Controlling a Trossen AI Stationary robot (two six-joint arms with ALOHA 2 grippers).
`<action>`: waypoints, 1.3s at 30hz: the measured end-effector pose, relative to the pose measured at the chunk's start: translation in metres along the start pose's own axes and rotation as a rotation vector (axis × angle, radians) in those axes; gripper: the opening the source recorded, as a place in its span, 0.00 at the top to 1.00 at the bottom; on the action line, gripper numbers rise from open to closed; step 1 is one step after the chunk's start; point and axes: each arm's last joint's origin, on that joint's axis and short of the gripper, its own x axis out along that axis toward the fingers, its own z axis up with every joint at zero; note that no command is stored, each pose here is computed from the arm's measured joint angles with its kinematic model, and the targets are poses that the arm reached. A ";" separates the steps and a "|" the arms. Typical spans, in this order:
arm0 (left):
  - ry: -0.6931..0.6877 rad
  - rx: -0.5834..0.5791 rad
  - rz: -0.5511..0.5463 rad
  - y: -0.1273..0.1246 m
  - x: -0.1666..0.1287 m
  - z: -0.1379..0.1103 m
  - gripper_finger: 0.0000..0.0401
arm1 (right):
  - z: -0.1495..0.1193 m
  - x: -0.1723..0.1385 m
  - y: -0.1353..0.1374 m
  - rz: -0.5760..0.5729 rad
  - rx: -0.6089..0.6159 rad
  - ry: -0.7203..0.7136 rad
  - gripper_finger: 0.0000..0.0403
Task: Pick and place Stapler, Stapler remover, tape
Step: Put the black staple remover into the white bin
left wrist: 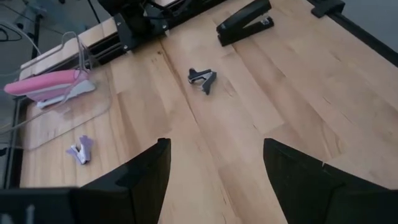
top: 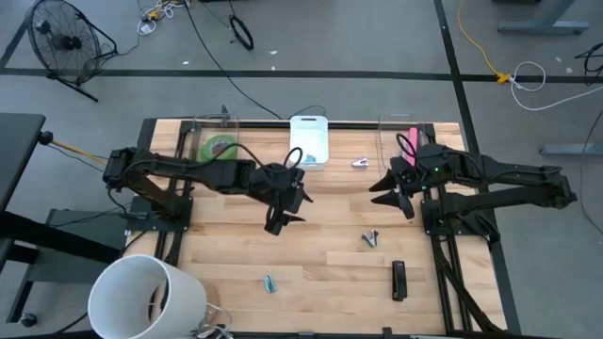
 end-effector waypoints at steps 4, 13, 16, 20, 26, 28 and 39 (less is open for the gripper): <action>-0.001 -0.005 -0.001 -0.001 0.000 0.000 0.36 | -0.002 0.001 0.007 0.037 -0.122 0.015 0.53; 0.009 -0.005 0.022 0.000 0.000 0.000 0.36 | -0.022 0.006 0.014 0.074 -0.225 0.215 0.53; 0.010 -0.004 0.023 0.000 0.000 0.000 0.36 | -0.031 0.010 0.013 0.048 -0.211 0.324 0.53; 0.010 -0.005 0.024 0.000 0.000 0.000 0.36 | -0.038 0.019 0.012 0.005 -0.129 0.421 0.53; 0.010 -0.005 0.024 0.000 0.000 0.000 0.36 | -0.045 0.038 0.010 -0.079 0.094 0.543 0.53; 0.009 -0.005 0.024 0.000 0.000 0.000 0.36 | -0.048 0.044 0.010 -0.105 0.137 0.581 0.53; 0.009 -0.005 0.024 0.000 0.000 0.000 0.36 | -0.061 0.076 0.001 -0.339 0.432 0.696 0.53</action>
